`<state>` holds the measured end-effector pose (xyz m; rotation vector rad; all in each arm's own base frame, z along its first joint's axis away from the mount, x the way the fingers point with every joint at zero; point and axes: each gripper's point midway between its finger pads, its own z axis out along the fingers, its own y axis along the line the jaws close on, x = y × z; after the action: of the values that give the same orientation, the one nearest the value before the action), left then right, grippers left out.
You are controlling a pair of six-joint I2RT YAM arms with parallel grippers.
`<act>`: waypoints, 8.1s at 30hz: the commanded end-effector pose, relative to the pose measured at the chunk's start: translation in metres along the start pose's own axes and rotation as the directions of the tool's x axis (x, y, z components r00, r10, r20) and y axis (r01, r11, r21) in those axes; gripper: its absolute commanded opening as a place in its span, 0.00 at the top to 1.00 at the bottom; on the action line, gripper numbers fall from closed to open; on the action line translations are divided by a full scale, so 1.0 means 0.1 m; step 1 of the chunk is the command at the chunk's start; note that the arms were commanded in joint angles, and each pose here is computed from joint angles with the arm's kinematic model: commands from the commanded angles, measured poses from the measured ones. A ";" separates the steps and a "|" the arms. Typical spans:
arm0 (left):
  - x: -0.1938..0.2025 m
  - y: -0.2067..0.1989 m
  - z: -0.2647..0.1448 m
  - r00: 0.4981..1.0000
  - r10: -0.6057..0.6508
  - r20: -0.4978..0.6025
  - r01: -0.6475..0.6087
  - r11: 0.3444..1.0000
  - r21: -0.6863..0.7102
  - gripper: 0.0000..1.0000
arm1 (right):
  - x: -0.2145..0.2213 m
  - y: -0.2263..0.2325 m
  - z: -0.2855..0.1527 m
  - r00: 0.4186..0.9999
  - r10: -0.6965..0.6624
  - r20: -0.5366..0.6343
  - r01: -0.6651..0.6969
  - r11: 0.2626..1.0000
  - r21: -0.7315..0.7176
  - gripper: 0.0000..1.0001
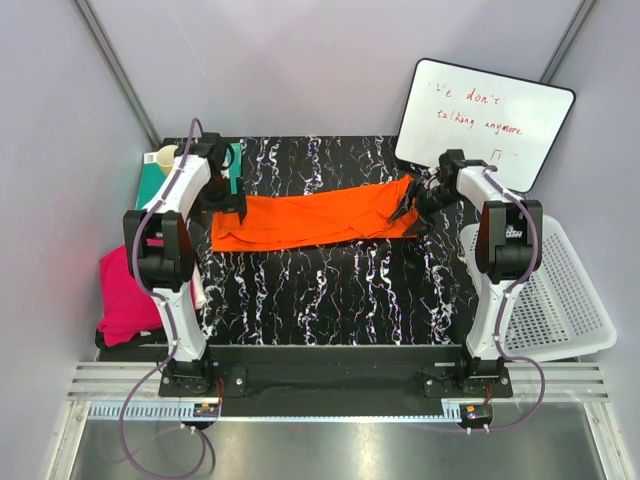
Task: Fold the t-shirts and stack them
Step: Fold the other side of the tshirt into a rectangle, then rotate the tshirt 90 degrees
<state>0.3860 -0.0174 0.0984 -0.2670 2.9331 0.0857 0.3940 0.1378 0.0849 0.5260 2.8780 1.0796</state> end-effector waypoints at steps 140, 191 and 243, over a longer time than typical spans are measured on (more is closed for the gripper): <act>1.92 -1.91 -0.80 0.893 0.447 -0.052 -0.390 0.825 0.410 0.69 | -0.72 2.09 0.40 0.611 -0.671 0.420 0.620 0.736 0.272 0.85; 3.04 -2.01 -0.28 0.776 0.564 -0.284 -0.505 0.824 0.255 1.00 | -0.20 1.03 -0.31 0.829 -0.484 0.279 0.454 0.875 0.168 0.75; 1.35 -1.01 -0.66 0.977 0.186 -0.105 -0.165 0.970 0.180 0.01 | 1.30 0.67 1.24 0.902 -0.313 -0.298 0.302 0.950 -0.087 1.00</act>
<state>0.2541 -0.1432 0.1264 -0.0243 3.0676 -0.1331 0.3071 0.2961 0.0467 -0.0907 3.0455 1.2214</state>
